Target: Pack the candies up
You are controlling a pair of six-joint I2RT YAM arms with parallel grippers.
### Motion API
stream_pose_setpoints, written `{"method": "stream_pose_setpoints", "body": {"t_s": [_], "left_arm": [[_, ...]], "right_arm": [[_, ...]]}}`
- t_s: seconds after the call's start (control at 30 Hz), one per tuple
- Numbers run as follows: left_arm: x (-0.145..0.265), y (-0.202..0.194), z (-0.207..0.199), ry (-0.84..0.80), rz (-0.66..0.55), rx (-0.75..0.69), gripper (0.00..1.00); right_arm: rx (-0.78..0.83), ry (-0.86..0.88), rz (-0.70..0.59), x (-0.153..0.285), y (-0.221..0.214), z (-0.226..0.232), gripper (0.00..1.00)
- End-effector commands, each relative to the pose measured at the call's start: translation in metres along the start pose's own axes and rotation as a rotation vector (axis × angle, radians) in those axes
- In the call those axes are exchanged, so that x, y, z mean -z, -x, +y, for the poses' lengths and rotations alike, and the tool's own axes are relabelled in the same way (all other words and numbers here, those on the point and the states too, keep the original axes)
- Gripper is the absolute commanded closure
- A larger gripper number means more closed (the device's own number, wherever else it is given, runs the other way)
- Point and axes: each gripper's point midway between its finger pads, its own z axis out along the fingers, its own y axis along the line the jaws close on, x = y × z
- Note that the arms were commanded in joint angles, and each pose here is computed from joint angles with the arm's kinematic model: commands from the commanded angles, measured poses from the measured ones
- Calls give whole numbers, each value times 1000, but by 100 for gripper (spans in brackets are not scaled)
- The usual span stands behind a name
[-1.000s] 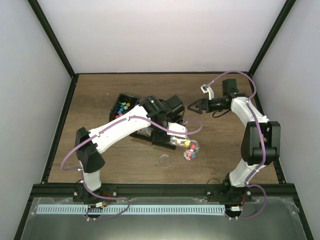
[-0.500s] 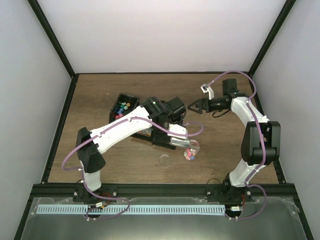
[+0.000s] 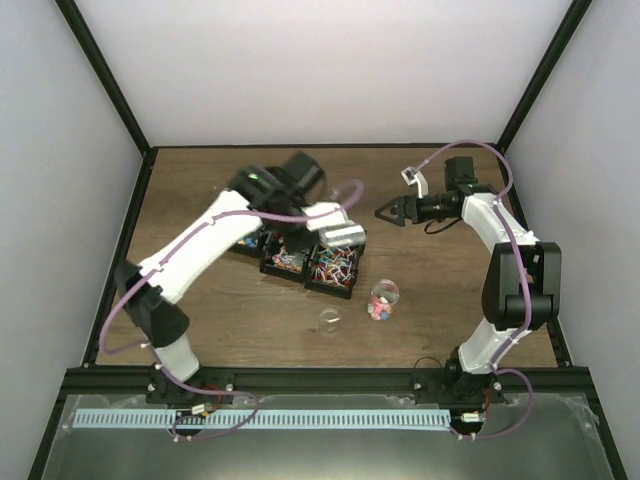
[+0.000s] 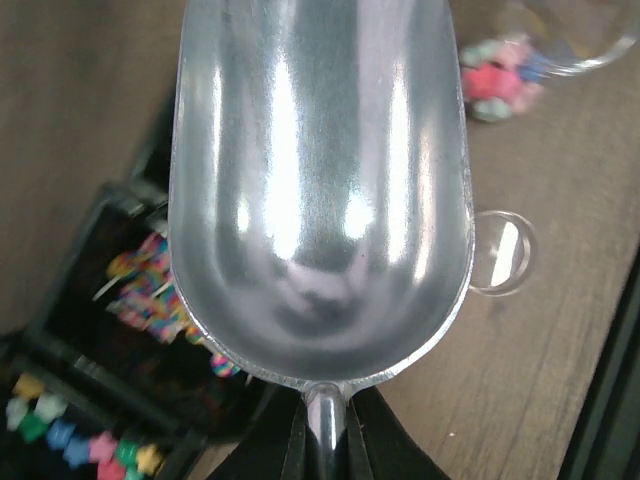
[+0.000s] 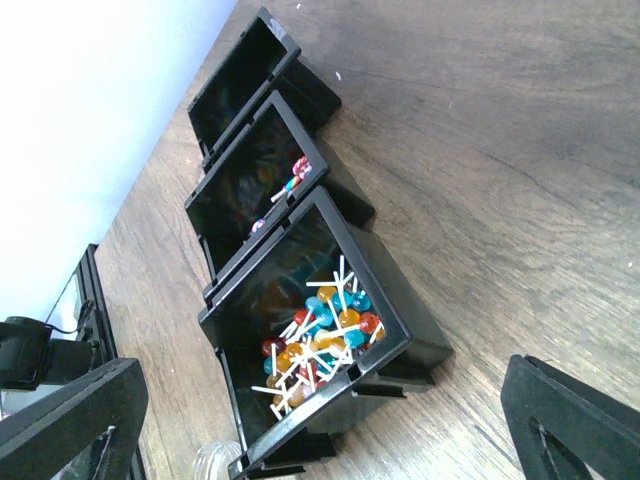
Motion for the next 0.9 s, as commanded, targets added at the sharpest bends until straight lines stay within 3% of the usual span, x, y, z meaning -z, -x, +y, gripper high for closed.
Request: {"method": "stream_pose_setpoints", "body": {"t_s": [0.0, 0.3, 0.53, 0.87], "left_arm": [[31, -22, 28, 21, -118, 208, 96], [6, -87, 8, 51, 55, 248, 96], [-1, -88, 2, 16, 34, 474, 96], [11, -101, 22, 168, 11, 611, 96]], "right_arm": [[48, 30, -54, 8, 27, 8, 0], [29, 45, -9, -6, 23, 1, 0], [29, 35, 24, -16, 19, -2, 0], [19, 18, 34, -19, 18, -10, 0]]}}
